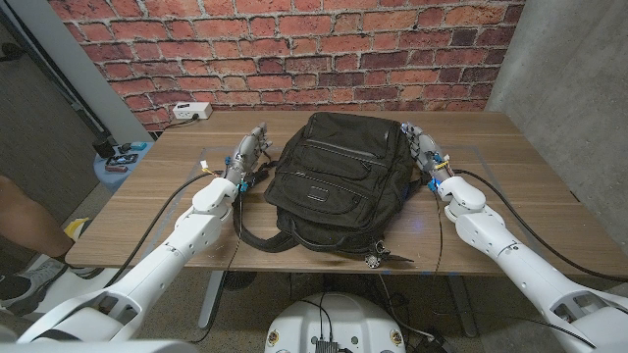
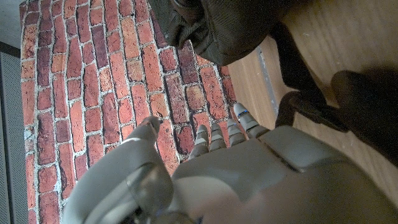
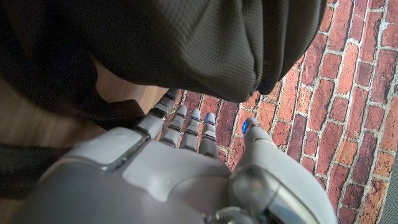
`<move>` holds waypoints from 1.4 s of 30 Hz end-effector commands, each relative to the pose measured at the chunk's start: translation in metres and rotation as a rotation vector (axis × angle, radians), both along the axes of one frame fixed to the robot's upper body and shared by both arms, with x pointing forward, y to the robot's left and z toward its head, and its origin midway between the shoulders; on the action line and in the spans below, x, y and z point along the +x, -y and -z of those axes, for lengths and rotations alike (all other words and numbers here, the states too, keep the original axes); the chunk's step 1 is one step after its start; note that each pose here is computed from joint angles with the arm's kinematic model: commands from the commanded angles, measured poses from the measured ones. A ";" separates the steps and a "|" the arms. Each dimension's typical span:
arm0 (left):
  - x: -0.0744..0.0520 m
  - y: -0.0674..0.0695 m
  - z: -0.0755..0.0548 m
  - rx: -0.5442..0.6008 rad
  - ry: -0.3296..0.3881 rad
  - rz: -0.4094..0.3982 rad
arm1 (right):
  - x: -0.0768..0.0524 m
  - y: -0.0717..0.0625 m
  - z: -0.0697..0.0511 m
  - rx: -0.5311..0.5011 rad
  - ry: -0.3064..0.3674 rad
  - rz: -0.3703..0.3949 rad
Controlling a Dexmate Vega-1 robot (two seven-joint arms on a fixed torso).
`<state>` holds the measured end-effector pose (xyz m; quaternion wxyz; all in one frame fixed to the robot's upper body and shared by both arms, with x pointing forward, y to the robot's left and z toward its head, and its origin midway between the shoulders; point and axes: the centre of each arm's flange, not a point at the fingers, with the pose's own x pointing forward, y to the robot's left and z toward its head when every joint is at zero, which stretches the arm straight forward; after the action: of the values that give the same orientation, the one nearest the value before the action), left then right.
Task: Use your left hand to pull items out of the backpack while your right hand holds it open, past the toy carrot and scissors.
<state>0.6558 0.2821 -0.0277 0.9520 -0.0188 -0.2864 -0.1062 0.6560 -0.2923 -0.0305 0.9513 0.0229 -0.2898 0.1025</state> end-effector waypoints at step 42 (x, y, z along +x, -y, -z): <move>-0.022 0.000 -0.004 0.069 0.013 0.013 | -0.043 -0.002 -0.005 -0.047 0.063 0.019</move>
<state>0.6380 0.2806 -0.0218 0.9494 0.0100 -0.2899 -0.1203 0.6275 -0.2920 -0.0267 0.9451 0.0071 -0.3103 0.1024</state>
